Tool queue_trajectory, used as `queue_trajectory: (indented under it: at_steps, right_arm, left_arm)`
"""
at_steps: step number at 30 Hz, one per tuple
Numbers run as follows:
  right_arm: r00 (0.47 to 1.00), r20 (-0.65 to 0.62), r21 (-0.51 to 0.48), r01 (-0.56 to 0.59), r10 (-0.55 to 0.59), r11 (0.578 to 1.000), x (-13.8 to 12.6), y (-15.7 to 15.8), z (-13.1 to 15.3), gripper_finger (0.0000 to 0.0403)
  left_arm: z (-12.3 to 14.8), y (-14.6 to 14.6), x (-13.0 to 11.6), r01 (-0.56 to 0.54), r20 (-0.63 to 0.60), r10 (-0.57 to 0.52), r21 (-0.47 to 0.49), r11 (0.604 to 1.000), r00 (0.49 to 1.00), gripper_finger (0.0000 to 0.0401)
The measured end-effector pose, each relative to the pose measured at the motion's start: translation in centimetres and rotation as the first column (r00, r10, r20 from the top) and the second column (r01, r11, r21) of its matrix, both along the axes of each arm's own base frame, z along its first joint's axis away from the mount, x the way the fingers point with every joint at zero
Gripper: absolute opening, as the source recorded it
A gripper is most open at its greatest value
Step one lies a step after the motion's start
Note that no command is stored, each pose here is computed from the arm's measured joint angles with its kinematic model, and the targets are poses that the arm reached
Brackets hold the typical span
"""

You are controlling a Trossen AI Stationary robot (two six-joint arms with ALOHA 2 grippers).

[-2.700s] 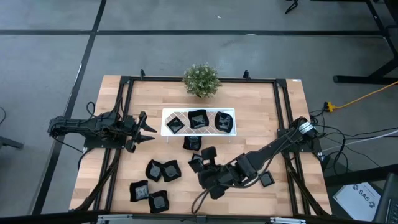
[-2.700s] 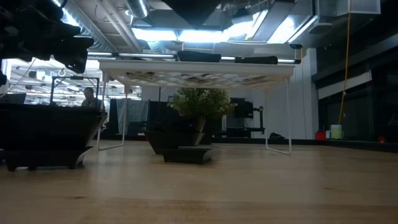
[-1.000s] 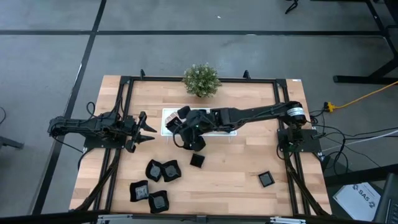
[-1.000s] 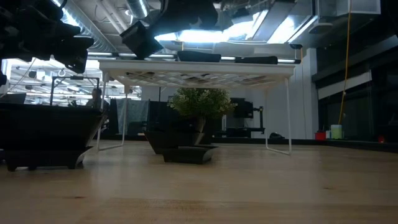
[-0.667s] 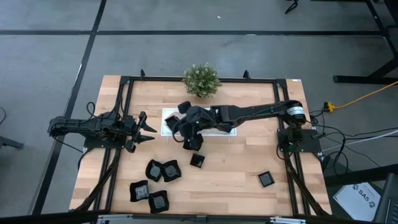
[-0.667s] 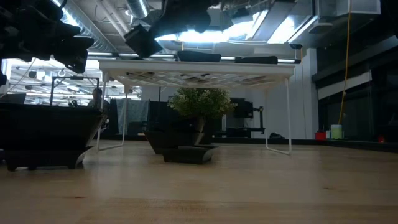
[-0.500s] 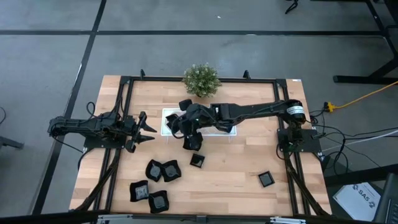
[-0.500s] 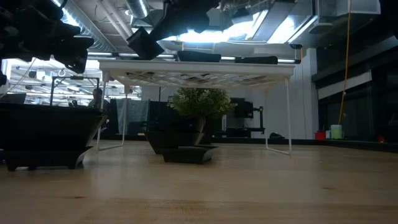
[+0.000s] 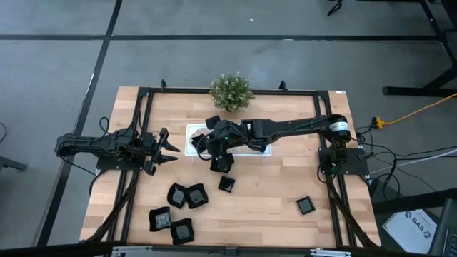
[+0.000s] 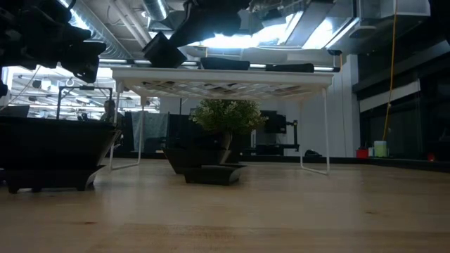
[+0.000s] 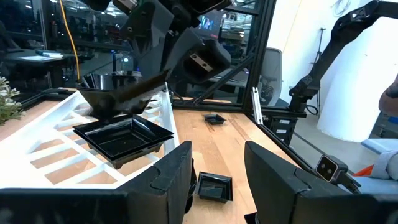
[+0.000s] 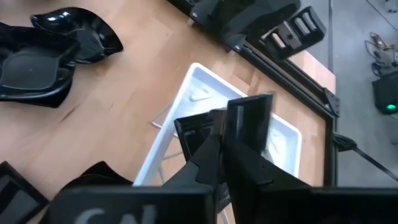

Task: Pick & Place Mini shaped plates
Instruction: Stack the black square plate on top of the black square plate on the shelf

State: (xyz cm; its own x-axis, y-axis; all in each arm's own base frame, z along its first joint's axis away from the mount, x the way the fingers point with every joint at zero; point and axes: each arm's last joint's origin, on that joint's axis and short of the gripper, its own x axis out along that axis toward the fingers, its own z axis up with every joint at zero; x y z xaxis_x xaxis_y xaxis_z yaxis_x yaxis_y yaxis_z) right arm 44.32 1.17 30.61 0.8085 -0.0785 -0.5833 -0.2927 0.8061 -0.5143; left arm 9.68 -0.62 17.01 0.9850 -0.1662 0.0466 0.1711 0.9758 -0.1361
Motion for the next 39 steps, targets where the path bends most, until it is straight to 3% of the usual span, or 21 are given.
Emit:
queue_trajectory:
  at_steps: [15, 22, 32, 39]
  right_arm:
    - [1.000, 0.004, 0.009, 0.004, -0.004, 1.000, 0.0, 0.0, 0.0, 0.0060]
    - [0.997, 0.006, 0.109, 0.070, -0.071, 0.992, 0.0, 0.2, 0.0, 0.0067]
    - [0.998, -0.040, 0.218, 0.062, -0.055, 0.974, -0.6, 4.6, -0.3, 0.0067]
    - [0.981, -0.180, 0.300, 0.119, -0.067, 0.946, -2.2, 8.2, -1.2, 0.0067]
  left_arm:
    - [0.0, 0.0, 0.0, 0.000, 0.000, 0.000, 0.000, 1.000, 1.000, 0.0143]
    - [0.0, 0.0, 0.0, 0.000, 0.000, 0.000, 0.000, 1.000, 1.000, 0.0143]
    - [0.0, 0.0, 0.0, 0.000, 0.000, 0.000, 0.000, 1.000, 1.000, 0.0143]
    - [0.0, 0.0, 0.0, 0.000, 0.000, 0.000, 0.000, 1.000, 1.000, 0.0143]
